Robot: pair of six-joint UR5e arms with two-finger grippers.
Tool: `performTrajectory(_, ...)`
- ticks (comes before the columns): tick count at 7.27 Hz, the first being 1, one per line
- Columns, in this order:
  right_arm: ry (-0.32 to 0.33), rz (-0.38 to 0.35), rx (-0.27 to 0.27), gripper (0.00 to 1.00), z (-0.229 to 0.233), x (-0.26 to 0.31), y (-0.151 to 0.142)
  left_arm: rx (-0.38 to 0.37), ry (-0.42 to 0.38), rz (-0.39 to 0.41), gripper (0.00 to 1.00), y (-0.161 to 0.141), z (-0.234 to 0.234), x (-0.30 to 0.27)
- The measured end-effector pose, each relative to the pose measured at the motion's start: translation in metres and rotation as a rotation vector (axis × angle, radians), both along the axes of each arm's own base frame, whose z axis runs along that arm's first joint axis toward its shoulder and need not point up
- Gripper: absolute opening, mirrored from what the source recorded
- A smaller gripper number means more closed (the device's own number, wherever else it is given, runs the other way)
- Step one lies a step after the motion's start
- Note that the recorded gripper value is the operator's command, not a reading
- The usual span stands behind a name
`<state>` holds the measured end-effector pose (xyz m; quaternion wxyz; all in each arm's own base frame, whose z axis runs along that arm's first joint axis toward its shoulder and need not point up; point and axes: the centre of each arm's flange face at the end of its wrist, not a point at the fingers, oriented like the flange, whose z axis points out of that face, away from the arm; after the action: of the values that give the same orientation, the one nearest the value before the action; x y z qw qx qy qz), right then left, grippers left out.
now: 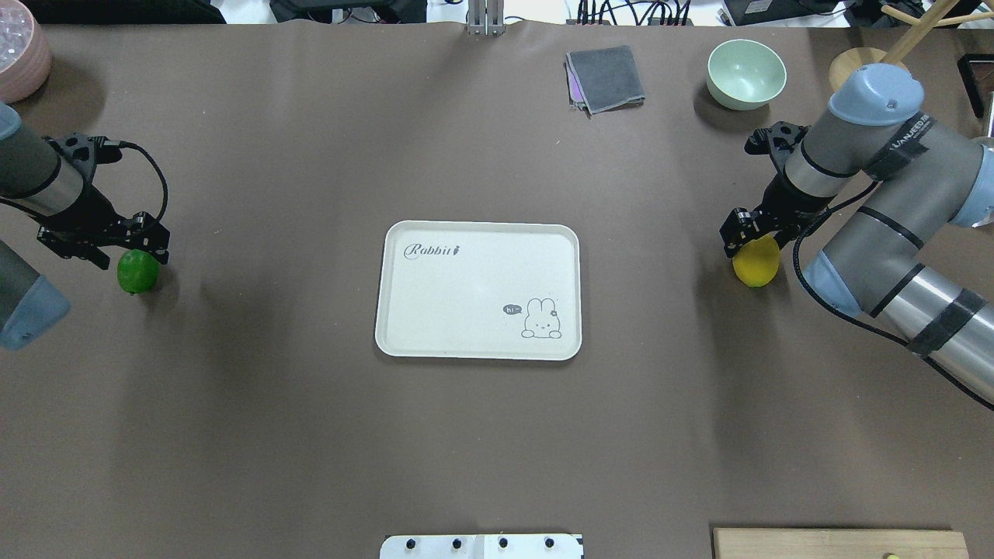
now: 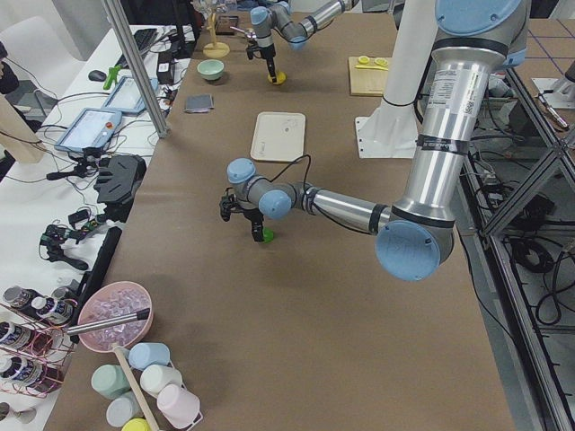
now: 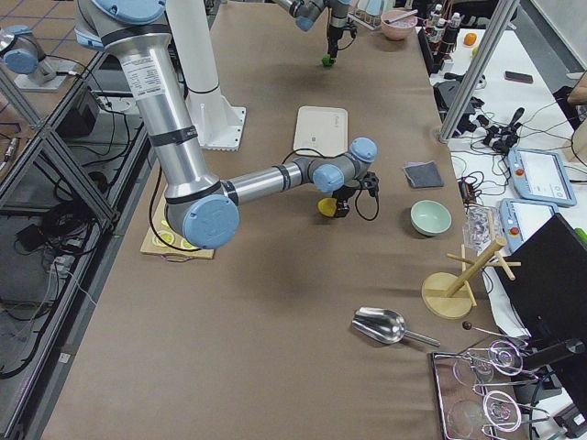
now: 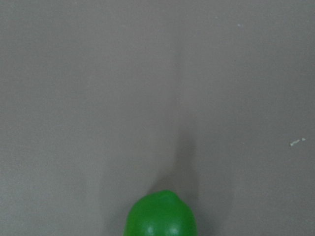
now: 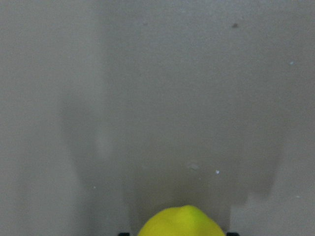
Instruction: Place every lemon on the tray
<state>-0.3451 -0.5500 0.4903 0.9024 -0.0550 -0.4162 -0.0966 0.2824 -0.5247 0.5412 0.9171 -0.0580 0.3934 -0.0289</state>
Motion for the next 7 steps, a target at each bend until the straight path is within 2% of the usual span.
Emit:
performTrajectory(2, -0.023, -0.015, -0.018, 0.4, -0.002, -0.002, 0.003, 0.004, 0.0, 0.002, 0.59, 0.0, 0.001, 0.001)
performTrajectory(3, -0.036, -0.02, -0.017, 0.4, -0.007, -0.002, 0.003, 0.007, 0.001, 0.004, 0.34, 0.0, 0.0, 0.001)
performTrajectory(4, -0.052, -0.024, -0.002, 0.4, -0.017, -0.004, 0.002, 0.01, 0.003, 0.006, 0.3, 0.001, 0.0, 0.001)
performTrajectory(5, -0.073, -0.026, 0.025, 0.4, -0.035, -0.007, 0.0, 0.016, 0.005, 0.009, 0.24, 0.002, -0.002, 0.0)
performTrajectory(6, -0.098, -0.028, 0.062, 0.4, -0.055, -0.01, -0.003, 0.022, 0.009, 0.01, 0.0, 0.004, -0.005, -0.002)
performTrajectory(7, -0.132, -0.03, 0.109, 0.4, -0.075, -0.015, -0.005, 0.029, 0.016, 0.01, 0.0, 0.006, -0.012, -0.004)
